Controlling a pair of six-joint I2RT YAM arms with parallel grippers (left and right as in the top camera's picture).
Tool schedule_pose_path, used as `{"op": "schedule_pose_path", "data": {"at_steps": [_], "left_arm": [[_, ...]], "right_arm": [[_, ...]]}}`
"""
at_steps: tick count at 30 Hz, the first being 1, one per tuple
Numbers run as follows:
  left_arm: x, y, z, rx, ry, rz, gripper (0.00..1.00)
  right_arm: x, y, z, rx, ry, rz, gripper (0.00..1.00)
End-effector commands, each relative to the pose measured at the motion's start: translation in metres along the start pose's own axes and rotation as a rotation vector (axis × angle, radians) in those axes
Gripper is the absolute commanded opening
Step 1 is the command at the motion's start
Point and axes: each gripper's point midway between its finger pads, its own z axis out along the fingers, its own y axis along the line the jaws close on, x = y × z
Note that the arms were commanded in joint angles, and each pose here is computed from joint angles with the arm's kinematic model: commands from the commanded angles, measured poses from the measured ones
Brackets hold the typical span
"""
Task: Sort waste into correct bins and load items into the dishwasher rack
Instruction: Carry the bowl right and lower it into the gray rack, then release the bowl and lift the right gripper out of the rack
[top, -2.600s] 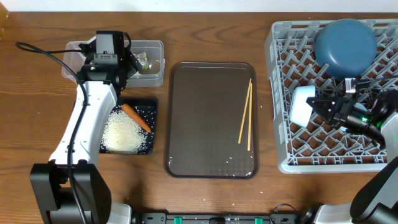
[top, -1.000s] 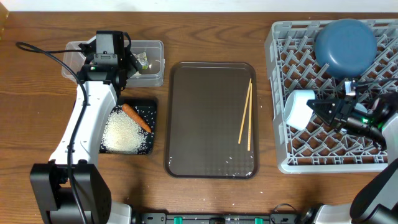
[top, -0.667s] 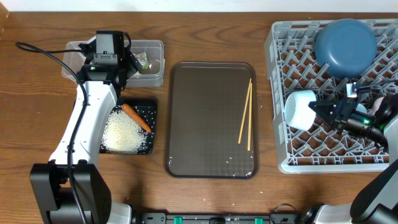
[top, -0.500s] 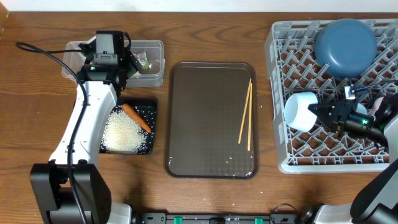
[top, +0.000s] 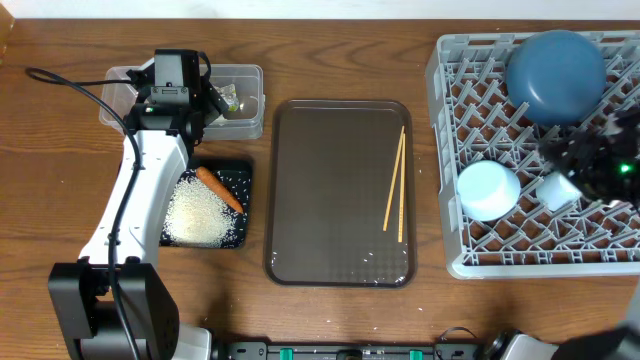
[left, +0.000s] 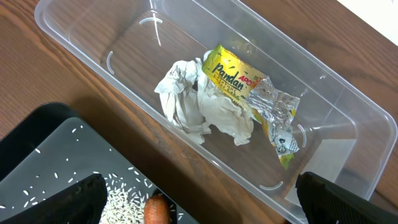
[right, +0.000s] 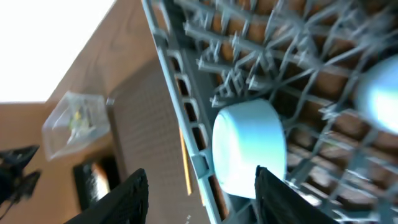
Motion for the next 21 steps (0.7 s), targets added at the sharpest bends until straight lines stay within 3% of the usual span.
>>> {"op": "schedule_pose_path", "data": {"at_steps": [1, 7, 11, 14, 21], "left_arm": [[0.002, 0.001, 0.003, -0.009, 0.004, 0.009, 0.99], [0.002, 0.001, 0.003, -0.009, 0.004, 0.009, 0.99], [0.001, 0.001, 0.003, -0.010, 0.004, 0.008, 0.99], [0.001, 0.001, 0.003, -0.010, 0.004, 0.008, 0.99], [0.001, 0.001, 0.003, -0.010, 0.004, 0.008, 0.99]], "right_arm": [[-0.004, 0.003, -0.026, 0.111, -0.098, -0.005, 0.53], [0.016, 0.014, -0.043, 0.260, -0.142, -0.097, 0.54], [0.043, 0.041, -0.033, 0.243, -0.078, -0.187, 0.52], [0.065, 0.063, -0.018, 0.224, -0.010, -0.279, 0.57], [0.103, 0.082, 0.022, 0.385, 0.042, -0.393, 0.65]]}}
